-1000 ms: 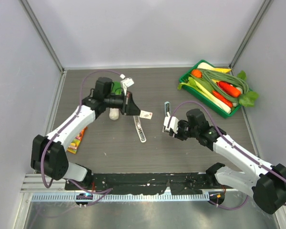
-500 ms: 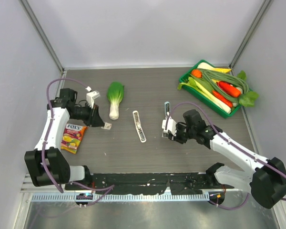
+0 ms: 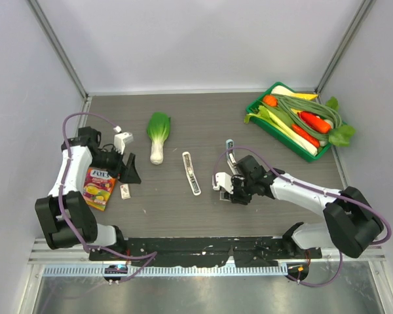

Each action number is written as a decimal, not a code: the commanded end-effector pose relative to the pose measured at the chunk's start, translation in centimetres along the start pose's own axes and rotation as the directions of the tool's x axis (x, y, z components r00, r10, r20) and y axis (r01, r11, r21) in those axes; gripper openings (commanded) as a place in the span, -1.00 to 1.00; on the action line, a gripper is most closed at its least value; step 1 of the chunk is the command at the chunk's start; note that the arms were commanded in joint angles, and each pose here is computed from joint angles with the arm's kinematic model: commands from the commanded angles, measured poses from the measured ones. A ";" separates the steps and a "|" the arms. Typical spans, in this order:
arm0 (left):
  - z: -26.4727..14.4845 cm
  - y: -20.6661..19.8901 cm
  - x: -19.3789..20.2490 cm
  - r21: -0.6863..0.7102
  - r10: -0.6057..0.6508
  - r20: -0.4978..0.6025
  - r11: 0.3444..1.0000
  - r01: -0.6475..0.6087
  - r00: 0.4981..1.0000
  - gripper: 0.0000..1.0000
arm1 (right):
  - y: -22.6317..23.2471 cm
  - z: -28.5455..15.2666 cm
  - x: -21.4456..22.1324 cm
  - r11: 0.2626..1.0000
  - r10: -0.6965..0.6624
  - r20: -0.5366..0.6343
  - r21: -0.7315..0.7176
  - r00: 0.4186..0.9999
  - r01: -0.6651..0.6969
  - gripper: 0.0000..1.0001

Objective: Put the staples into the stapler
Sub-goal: Place the staple box at the center of the board.

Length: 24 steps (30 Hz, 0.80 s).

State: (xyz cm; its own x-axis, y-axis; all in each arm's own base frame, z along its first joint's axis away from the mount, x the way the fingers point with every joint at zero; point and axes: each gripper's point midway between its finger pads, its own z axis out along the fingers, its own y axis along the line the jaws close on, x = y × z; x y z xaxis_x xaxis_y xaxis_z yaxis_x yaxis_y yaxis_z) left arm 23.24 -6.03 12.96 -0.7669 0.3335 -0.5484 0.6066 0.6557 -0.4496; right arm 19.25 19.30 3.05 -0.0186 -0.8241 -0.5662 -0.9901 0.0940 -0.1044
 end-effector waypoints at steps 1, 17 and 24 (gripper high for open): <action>-2.2 0.8 -3.1 -0.095 0.031 0.126 0.995 -0.019 0.992 0.76 | -1.6 0.5 -0.8 0.999 -0.024 -0.018 0.033 1.000 0.024 -0.56; -5.3 -1.0 -6.5 -0.212 0.033 0.327 0.976 0.040 0.944 0.94 | -0.2 0.9 0.1 0.995 -0.075 -0.135 -0.076 0.988 0.066 -0.39; -5.7 -2.0 -6.3 -0.207 0.039 0.333 0.978 0.033 0.942 0.94 | 0.3 0.6 0.5 0.988 -0.108 -0.208 -0.134 0.972 0.081 -0.28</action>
State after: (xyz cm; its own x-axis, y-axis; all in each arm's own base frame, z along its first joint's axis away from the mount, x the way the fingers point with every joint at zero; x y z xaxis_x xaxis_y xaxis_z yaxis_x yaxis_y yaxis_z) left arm 25.93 -5.35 19.70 -0.6693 0.1264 -0.7321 0.5098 0.7950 -0.3288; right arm 19.02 19.41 1.77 0.0248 -0.9090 -0.4162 -0.9989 -0.0058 -0.0468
